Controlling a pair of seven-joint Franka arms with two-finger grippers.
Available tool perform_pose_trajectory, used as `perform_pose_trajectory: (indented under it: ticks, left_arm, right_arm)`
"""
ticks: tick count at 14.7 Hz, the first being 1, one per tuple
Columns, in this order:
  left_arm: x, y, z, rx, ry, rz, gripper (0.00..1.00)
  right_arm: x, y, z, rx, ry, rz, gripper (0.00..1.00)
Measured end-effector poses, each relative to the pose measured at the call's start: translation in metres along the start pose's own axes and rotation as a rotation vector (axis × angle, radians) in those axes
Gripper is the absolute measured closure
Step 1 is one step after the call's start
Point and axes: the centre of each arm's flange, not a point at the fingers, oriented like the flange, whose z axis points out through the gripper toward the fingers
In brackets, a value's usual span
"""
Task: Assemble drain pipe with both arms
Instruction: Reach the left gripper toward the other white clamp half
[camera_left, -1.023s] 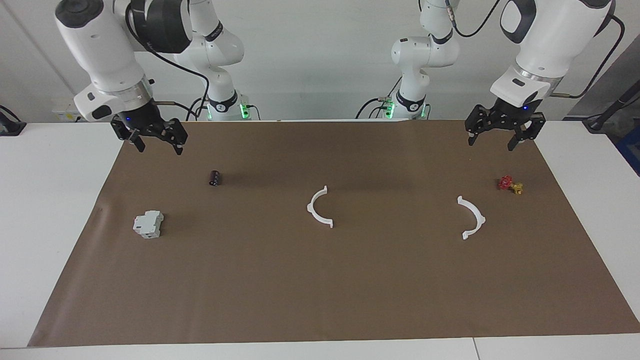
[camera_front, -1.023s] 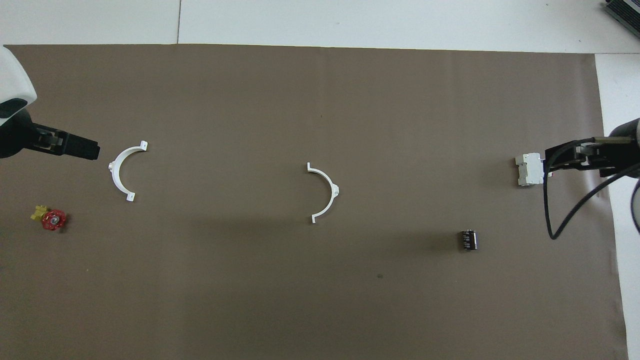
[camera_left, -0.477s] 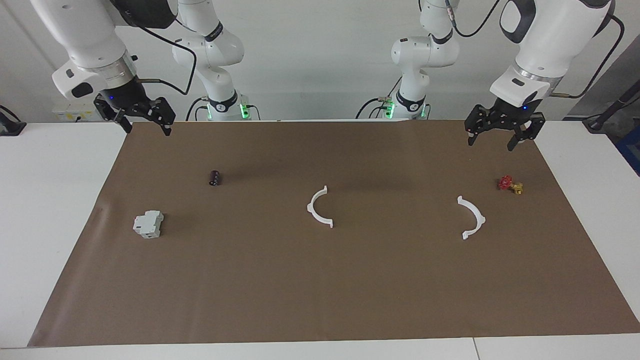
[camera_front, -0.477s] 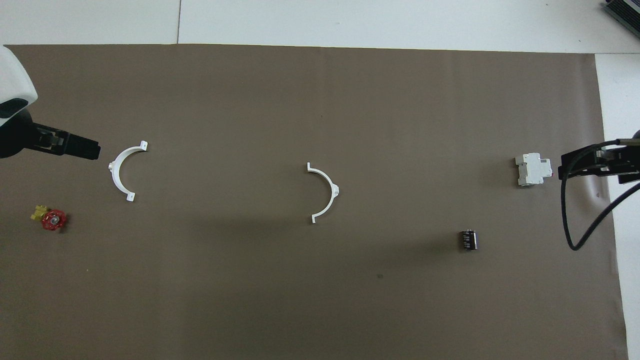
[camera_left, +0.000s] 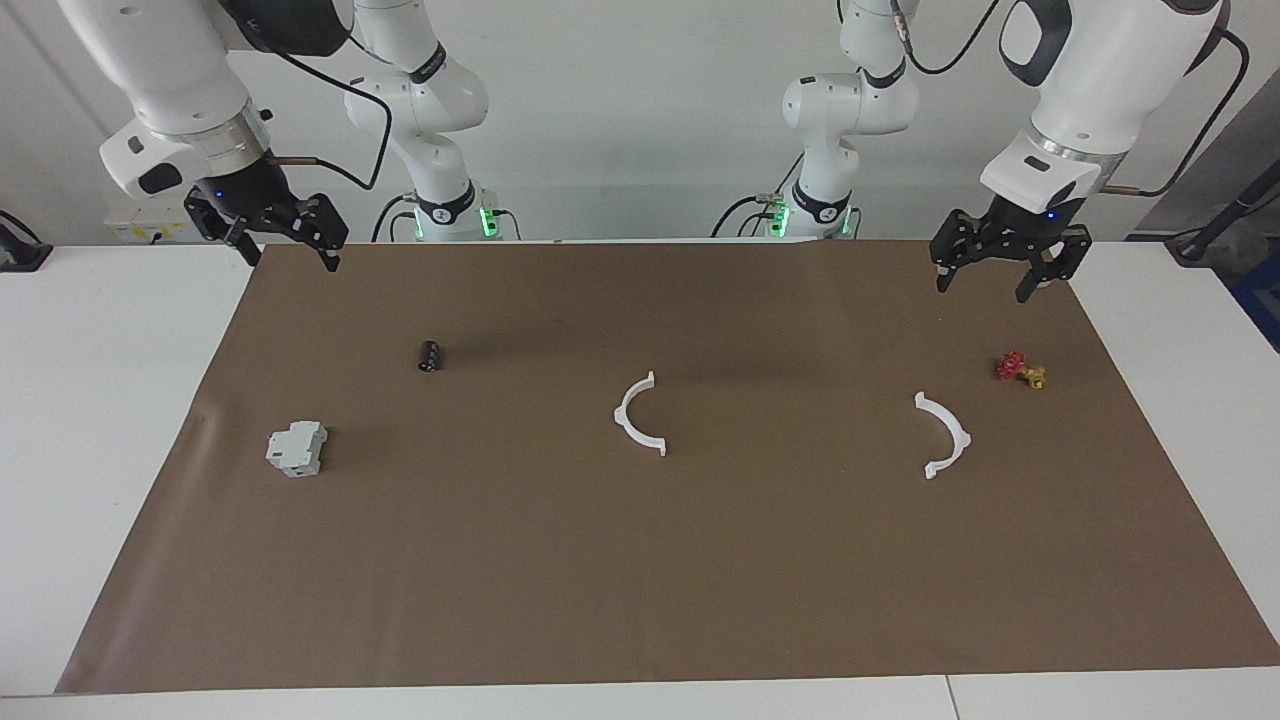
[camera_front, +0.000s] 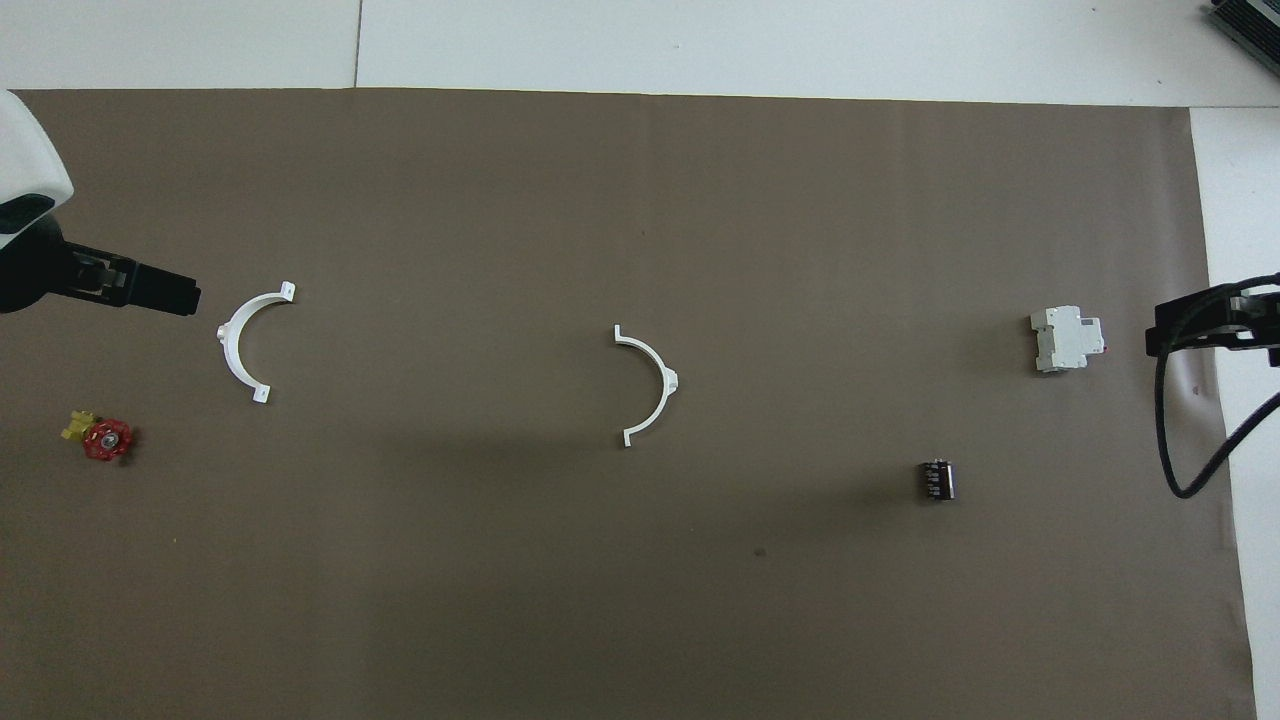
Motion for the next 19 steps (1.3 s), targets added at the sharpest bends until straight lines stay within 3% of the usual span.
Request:
perform_pose_trajectory:
  ticks: [4, 14, 19]
  left_arm:
    - [-0.001, -0.003, 0.0, 0.0, 0.0, -0.007, 0.0]
    - [-0.011, -0.035, 0.001, 0.003, -0.017, -0.211, 0.0]
    - [-0.017, -0.034, 0.038, 0.012, 0.056, -0.258, 0.0]
  right_arm:
    - [0.0, 0.002, 0.0, 0.0, -0.002, 0.0, 0.0]
    - [-0.001, -0.008, 0.0, 0.002, -0.005, -0.018, 0.0]
    - [-0.001, -0.008, 0.0, 0.002, -0.005, -0.018, 0.0]
